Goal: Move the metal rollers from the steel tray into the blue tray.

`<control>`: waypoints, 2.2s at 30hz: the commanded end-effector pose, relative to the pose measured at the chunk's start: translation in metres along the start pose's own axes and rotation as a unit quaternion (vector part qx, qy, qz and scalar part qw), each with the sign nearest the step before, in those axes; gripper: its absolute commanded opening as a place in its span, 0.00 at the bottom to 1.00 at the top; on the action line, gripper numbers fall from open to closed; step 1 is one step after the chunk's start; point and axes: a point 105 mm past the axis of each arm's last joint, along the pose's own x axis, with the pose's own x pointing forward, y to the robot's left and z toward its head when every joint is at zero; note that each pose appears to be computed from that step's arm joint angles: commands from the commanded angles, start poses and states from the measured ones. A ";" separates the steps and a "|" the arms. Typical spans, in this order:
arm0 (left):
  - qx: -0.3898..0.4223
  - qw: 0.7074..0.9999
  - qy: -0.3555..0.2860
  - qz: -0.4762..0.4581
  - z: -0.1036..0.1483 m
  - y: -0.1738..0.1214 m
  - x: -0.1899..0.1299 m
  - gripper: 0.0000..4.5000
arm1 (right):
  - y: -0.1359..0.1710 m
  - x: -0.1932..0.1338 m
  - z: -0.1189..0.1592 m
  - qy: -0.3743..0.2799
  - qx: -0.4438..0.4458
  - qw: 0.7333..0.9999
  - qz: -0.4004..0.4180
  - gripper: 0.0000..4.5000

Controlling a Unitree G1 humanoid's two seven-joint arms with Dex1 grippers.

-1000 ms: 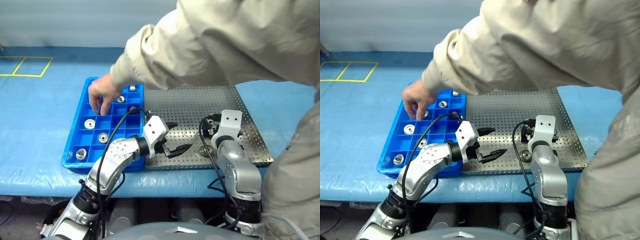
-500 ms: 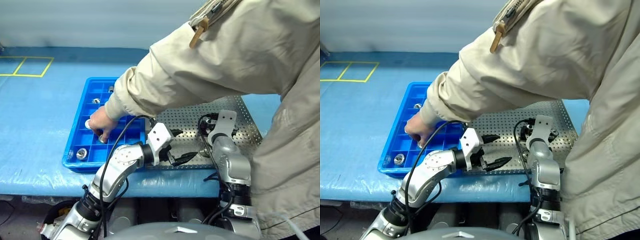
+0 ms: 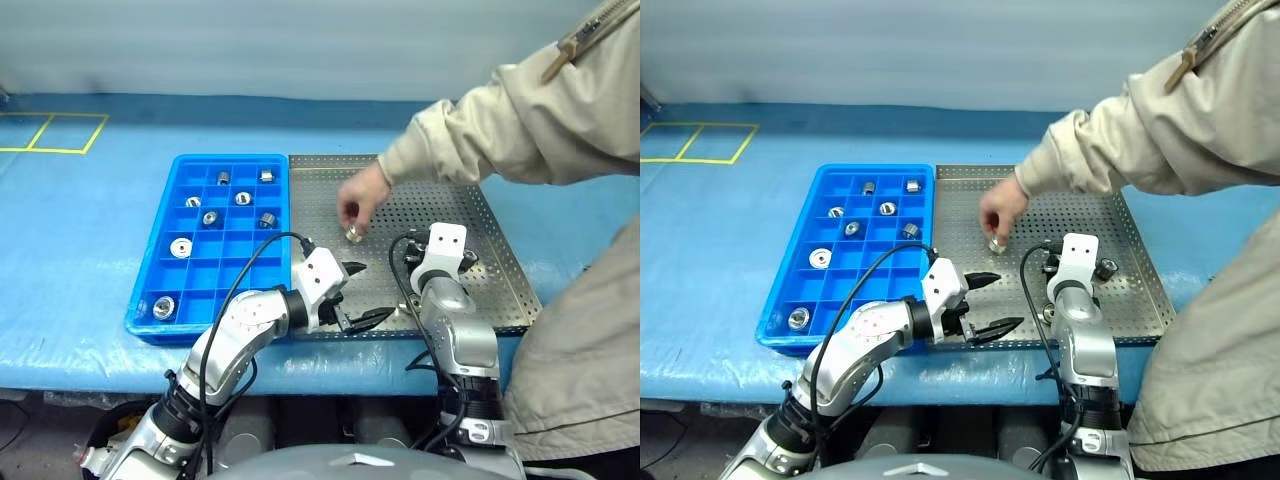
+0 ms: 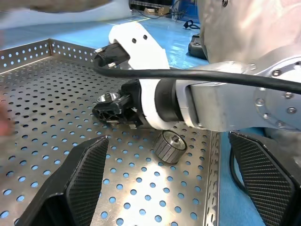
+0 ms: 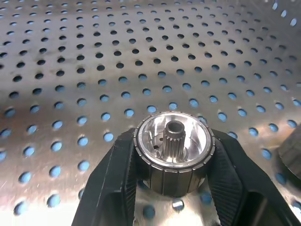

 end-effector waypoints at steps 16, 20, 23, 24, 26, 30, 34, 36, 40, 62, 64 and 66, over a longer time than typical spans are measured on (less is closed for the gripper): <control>0.047 0.994 -0.041 0.094 0.027 0.029 -0.044 1.00 | 0.105 -0.074 0.085 -0.138 -0.142 0.938 0.284 0.38; 0.064 0.988 -0.032 0.139 0.025 0.041 -0.066 1.00 | 0.129 -0.074 0.092 -0.148 -0.171 0.917 0.330 0.38; 0.074 0.982 -0.026 0.173 0.024 0.047 -0.081 1.00 | 0.143 -0.071 0.098 -0.155 -0.179 0.906 0.352 0.38; 0.076 0.980 -0.024 0.181 0.024 0.048 -0.085 1.00 | 0.147 -0.070 0.099 -0.155 -0.181 0.902 0.360 0.38; 0.063 0.975 -0.013 0.213 0.020 0.053 -0.094 1.00 | 0.157 -0.068 0.099 -0.152 -0.184 0.895 0.376 0.38; 0.057 0.968 -0.007 0.243 0.017 0.052 -0.105 1.00 | 0.174 -0.060 0.093 -0.139 -0.186 0.886 0.401 0.38; 0.053 0.962 -0.001 0.268 0.015 0.050 -0.116 1.00 | 0.189 -0.056 0.090 -0.132 -0.184 0.877 0.424 0.38; 0.051 0.959 0.001 0.278 0.014 0.049 -0.121 1.00 | 0.194 -0.055 0.090 -0.131 -0.183 0.874 0.432 0.38; 0.046 0.956 0.008 0.289 0.011 0.046 -0.130 1.00 | 0.201 -0.050 0.087 -0.125 -0.179 0.871 0.439 0.38; 0.044 0.966 0.010 0.253 0.014 0.045 -0.130 1.00 | 0.189 -0.038 0.064 -0.086 -0.125 0.887 0.436 0.97; 0.047 0.969 0.007 0.241 0.017 0.046 -0.126 1.00 | 0.180 -0.040 0.073 -0.102 -0.119 0.892 0.425 0.99; 0.051 0.973 0.005 0.224 0.020 0.048 -0.121 1.00 | 0.168 -0.043 0.081 -0.117 -0.116 0.898 0.408 0.99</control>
